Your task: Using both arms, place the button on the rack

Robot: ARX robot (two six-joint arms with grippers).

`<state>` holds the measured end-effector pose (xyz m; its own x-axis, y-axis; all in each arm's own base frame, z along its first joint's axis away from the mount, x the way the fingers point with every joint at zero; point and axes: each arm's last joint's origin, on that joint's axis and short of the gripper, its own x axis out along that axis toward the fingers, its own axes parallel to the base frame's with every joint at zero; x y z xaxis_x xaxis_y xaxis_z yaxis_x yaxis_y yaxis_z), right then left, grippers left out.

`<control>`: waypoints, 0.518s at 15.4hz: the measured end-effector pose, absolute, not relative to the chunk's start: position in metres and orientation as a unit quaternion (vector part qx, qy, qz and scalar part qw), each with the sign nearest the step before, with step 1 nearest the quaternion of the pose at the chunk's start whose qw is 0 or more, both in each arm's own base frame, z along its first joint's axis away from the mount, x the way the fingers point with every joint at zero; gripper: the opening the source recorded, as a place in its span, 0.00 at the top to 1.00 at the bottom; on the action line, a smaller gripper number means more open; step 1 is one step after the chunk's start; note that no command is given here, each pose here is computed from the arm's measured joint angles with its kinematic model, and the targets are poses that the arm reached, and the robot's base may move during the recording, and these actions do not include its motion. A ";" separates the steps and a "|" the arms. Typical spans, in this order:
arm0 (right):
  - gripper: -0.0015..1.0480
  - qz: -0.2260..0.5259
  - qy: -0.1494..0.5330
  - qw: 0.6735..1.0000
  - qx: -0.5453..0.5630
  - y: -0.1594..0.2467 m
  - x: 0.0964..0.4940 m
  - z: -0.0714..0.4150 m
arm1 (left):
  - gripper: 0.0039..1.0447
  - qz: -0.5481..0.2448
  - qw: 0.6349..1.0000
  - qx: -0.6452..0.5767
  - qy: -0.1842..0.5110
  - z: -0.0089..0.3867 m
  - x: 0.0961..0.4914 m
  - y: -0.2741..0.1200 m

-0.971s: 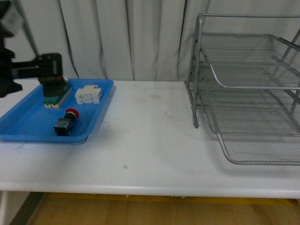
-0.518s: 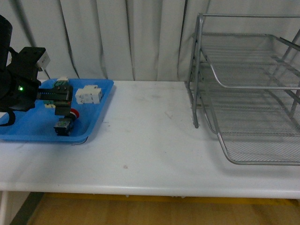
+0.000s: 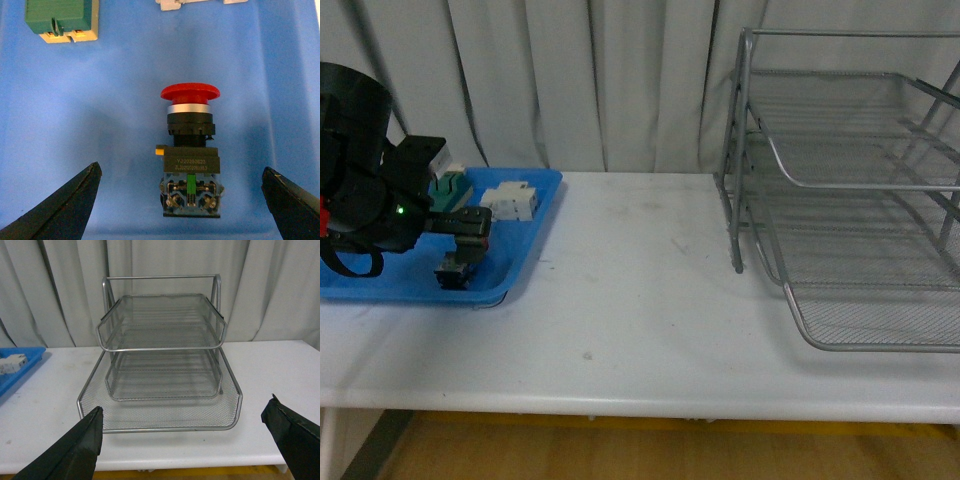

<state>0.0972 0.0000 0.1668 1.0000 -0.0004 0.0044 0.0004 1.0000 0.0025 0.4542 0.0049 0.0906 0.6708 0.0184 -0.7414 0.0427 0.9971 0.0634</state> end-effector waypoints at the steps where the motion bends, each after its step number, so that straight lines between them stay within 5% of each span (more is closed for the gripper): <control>1: 0.06 0.000 -0.002 1.000 0.001 0.000 0.097 0.167 | 0.06 -0.003 0.911 0.037 0.411 0.082 0.458 0.005; 5: 0.06 0.000 -0.002 1.000 0.001 0.000 0.097 0.167 | 0.08 -0.005 0.898 0.043 0.437 0.066 0.465 -0.001; 8: 0.06 0.000 -0.002 1.000 0.001 0.000 0.097 0.167 | 0.36 -0.006 0.894 0.044 0.446 0.062 0.464 -0.002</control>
<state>0.0972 0.0000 0.1668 1.0000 -0.0004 0.0044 0.0004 1.0000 0.0025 0.4641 -0.0021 0.0622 0.6027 0.0290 -0.7974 0.0496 0.9960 0.0737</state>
